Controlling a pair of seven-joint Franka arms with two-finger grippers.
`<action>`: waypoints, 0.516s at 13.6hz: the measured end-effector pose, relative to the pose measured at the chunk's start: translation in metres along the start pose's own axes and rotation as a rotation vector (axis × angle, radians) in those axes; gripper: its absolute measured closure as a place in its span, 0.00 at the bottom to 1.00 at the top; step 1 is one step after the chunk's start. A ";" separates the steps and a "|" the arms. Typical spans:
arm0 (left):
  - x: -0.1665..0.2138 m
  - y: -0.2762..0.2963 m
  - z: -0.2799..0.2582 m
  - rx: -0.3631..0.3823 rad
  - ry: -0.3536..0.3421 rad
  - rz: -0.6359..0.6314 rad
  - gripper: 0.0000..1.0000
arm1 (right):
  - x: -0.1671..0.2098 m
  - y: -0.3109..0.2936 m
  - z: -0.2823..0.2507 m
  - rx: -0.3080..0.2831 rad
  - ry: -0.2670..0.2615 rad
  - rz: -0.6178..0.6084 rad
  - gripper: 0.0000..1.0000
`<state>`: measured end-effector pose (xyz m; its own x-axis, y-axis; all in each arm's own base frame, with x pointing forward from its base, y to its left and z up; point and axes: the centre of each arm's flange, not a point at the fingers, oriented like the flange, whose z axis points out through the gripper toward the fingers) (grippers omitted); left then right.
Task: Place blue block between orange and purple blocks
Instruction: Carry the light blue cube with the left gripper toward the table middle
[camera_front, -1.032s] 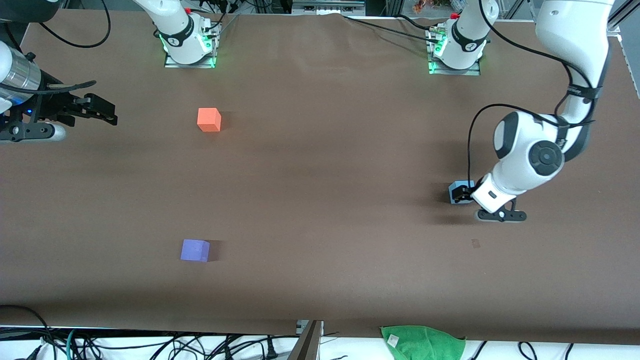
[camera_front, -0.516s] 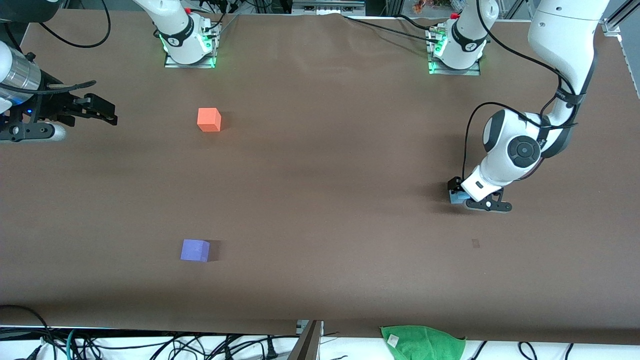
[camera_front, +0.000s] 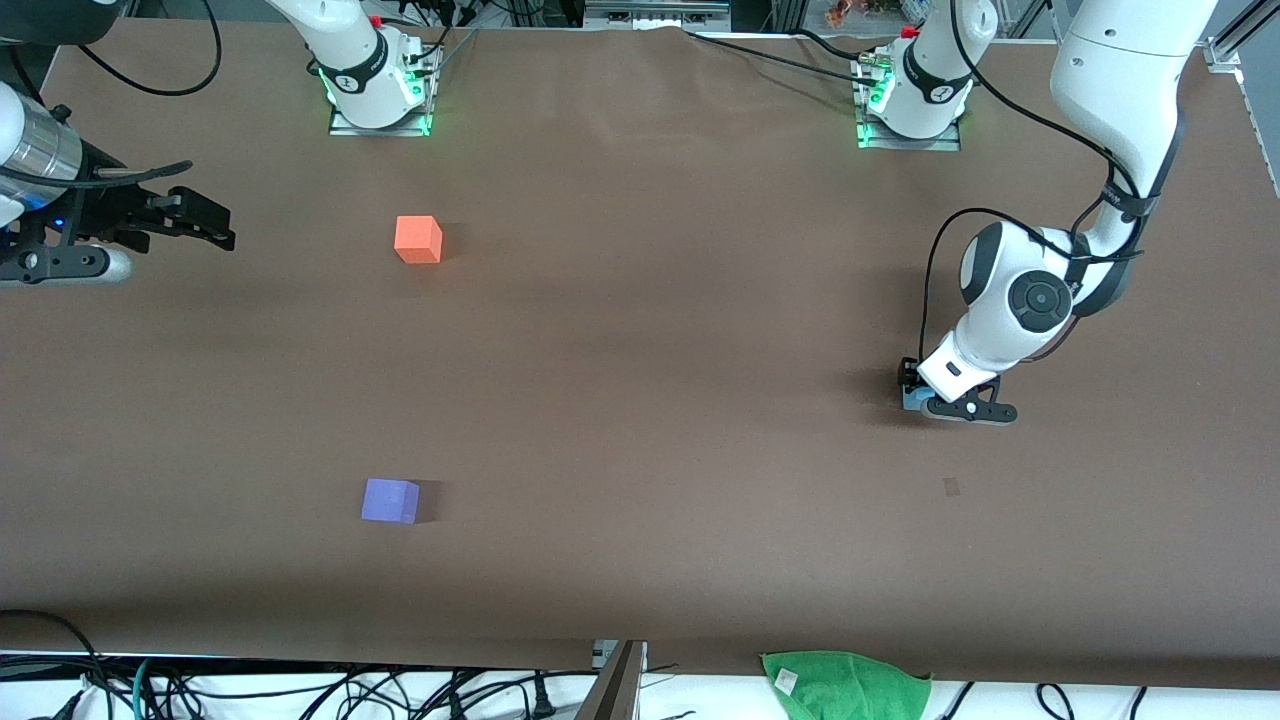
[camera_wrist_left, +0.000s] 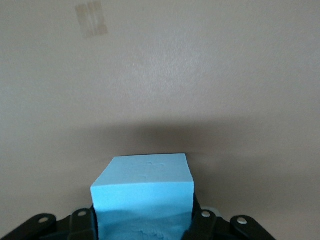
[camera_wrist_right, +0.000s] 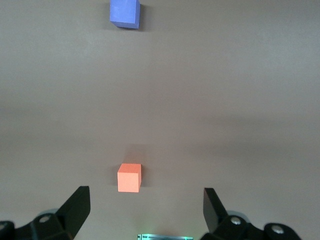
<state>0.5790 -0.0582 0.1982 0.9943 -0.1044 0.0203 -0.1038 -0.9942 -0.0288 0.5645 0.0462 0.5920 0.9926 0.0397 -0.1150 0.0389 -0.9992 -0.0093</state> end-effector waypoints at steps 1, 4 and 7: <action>0.005 0.004 -0.010 -0.002 0.018 0.006 0.40 | 0.000 0.000 0.000 0.000 0.000 0.000 0.00; 0.025 0.009 -0.059 0.017 -0.022 0.014 0.40 | 0.000 0.000 0.000 0.000 0.000 0.000 0.00; 0.052 0.037 -0.135 0.027 -0.096 0.052 0.40 | 0.000 0.000 0.000 0.000 0.000 0.000 0.00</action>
<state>0.6241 -0.1045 0.3328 0.9854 -0.1519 -0.0773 -0.1563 -0.9862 -0.0543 0.5645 0.0462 0.5920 0.9926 0.0397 -0.1151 0.0389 -0.9992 -0.0093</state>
